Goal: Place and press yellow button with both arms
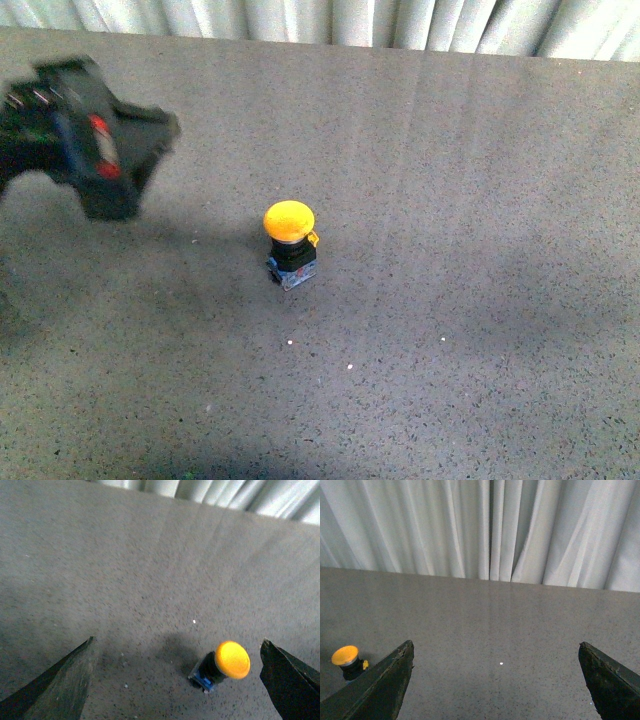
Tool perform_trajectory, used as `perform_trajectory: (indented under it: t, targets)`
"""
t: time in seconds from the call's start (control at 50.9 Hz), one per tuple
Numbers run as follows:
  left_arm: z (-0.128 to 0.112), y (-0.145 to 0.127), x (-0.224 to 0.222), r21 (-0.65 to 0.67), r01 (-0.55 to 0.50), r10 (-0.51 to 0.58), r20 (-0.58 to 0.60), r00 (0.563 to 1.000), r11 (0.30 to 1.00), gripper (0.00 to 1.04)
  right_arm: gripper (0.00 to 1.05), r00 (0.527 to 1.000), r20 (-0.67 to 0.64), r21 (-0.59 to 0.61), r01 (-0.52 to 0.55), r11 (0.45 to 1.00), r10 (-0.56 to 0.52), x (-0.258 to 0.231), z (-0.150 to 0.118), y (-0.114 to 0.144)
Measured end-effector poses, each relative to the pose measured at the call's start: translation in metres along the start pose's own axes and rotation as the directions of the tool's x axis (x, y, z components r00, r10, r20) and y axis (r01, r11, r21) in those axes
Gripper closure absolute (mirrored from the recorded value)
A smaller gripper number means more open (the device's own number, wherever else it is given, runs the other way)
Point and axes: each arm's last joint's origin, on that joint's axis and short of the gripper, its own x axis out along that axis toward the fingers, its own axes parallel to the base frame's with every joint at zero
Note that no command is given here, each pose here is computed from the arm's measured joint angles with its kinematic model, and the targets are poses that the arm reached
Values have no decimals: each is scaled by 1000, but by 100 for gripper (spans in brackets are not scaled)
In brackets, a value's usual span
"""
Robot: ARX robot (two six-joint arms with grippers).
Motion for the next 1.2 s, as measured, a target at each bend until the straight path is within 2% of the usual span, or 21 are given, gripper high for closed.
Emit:
perform_trajectory:
  t: [0.02, 0.039, 0.079, 0.138, 0.196, 0.255, 0.452, 0.491, 0.55, 0.589, 0.609, 0.648, 0.786, 0.864, 1.041, 1.198]
  targets:
    - [2, 1, -3, 14, -32, 32, 30, 999, 999, 11, 9, 1000, 0, 0, 0, 1000, 0, 0, 0, 0]
    - [8, 3, -9, 38, -126, 119, 136, 983, 991, 16, 9, 1000, 0, 0, 1, 1000, -1, 0, 0, 0]
    - [12, 8, -23, 72, -266, 235, 288, 928, 961, 25, 9, 1000, 0, 0, -2, 1000, 2, 0, 0, 0]
    - [13, 12, -39, 76, -364, 312, 371, 875, 928, 34, 9, 1000, 0, 0, 0, 1000, 0, 0, 0, 0]
    - [11, 16, -54, 85, -402, 340, 393, 854, 912, 43, 9, 1000, 0, 0, 2, 1000, -2, 0, 0, 0]
    - [6, 18, -66, 102, -409, 342, 389, 856, 907, 52, 9, 1000, 0, 0, 2, 1000, -2, 0, 0, 0]
    - [-3, 21, -98, 126, -417, 340, 396, 853, 900, 98, 9, 1000, 0, 0, 2, 1000, -2, 0, 0, 0]
    - [-4, 21, -101, 126, -417, 340, 396, 853, 900, 104, 9, 1000, -24, 13, -17, 1000, 17, 0, 0, 0]
    - [-5, 25, -106, 136, -402, 324, 392, 861, 905, 103, 9, 968, -219, 102, -104, 989, 124, 2, 0, 0]
    - [-5, 26, -109, 132, -410, 332, 394, 857, 902, 103, 9, 921, -346, 170, -125, 977, 178, 5, 3, 0]
    - [-5, 27, -112, 128, -419, 341, 396, 852, 899, 103, 9, 880, -423, 217, -134, 967, 216, 12, 8, 1]
    - [-6, 27, -114, 125, -424, 345, 400, 849, 897, 103, 9, 856, -462, 228, -138, 964, 232, 21, 14, 2]
    - [-8, 25, -120, 126, -423, 344, 400, 850, 897, 103, 9, 854, -466, 148, -183, 972, 231, 71, 41, 11]
    - [-9, 24, -124, 126, -423, 344, 401, 849, 897, 103, 9, 844, -474, 78, -244, 967, 251, 104, 46, 22]
    - [-9, 21, -130, 127, -422, 340, 411, 846, 898, 103, 9, 754, -559, 26, -401, 916, 346, 155, 35, 56]
    - [-10, 18, -137, 126, -422, 338, 417, 844, 898, 103, 9, 679, -605, -40, -547, 836, 416, 190, 27, 100]
